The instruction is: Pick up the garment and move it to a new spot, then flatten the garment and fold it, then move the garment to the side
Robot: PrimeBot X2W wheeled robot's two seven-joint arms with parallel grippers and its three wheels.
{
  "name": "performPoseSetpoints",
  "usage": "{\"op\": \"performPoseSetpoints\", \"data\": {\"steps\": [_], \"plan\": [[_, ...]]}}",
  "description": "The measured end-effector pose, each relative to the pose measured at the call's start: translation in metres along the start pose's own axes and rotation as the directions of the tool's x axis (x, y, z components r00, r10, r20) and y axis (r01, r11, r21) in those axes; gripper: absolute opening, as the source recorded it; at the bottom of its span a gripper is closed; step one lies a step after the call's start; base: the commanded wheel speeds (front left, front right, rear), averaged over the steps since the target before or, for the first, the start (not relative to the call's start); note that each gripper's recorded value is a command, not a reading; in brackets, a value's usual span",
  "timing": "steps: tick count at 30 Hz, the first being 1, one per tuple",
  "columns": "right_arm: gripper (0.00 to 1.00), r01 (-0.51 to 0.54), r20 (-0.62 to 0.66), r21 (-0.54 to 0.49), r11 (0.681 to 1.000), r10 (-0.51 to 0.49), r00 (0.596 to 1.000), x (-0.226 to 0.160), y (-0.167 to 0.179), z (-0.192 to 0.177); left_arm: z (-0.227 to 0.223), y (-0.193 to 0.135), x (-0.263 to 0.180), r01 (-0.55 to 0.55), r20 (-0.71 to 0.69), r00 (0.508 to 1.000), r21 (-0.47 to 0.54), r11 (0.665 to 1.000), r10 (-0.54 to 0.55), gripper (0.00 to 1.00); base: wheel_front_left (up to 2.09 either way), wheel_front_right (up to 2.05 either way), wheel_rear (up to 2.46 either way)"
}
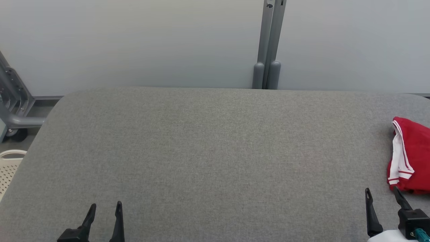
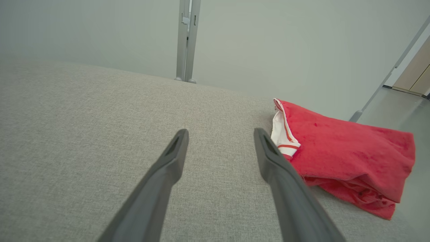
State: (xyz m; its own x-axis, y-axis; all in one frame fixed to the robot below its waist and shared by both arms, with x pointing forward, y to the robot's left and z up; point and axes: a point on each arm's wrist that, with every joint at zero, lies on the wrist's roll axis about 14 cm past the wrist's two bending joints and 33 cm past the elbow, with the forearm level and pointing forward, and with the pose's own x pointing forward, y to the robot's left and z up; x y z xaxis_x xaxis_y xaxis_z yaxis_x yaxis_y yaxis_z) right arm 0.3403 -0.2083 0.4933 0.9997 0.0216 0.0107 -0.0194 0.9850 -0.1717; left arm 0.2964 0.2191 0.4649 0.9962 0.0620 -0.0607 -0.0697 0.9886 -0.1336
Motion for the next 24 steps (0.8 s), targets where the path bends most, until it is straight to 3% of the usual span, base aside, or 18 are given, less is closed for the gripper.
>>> {"op": "performPoseSetpoints", "data": {"steps": [24], "plan": [[1.00, 0.040, -0.037, 0.013, 0.999, -0.039, 0.999, -0.010, -0.011, -0.012, -0.005, -0.014, 0.005, 0.052, -0.009, 0.999, 0.006, 0.999, -0.052, 1.00, 0.00, 0.00, 0.00]]}}
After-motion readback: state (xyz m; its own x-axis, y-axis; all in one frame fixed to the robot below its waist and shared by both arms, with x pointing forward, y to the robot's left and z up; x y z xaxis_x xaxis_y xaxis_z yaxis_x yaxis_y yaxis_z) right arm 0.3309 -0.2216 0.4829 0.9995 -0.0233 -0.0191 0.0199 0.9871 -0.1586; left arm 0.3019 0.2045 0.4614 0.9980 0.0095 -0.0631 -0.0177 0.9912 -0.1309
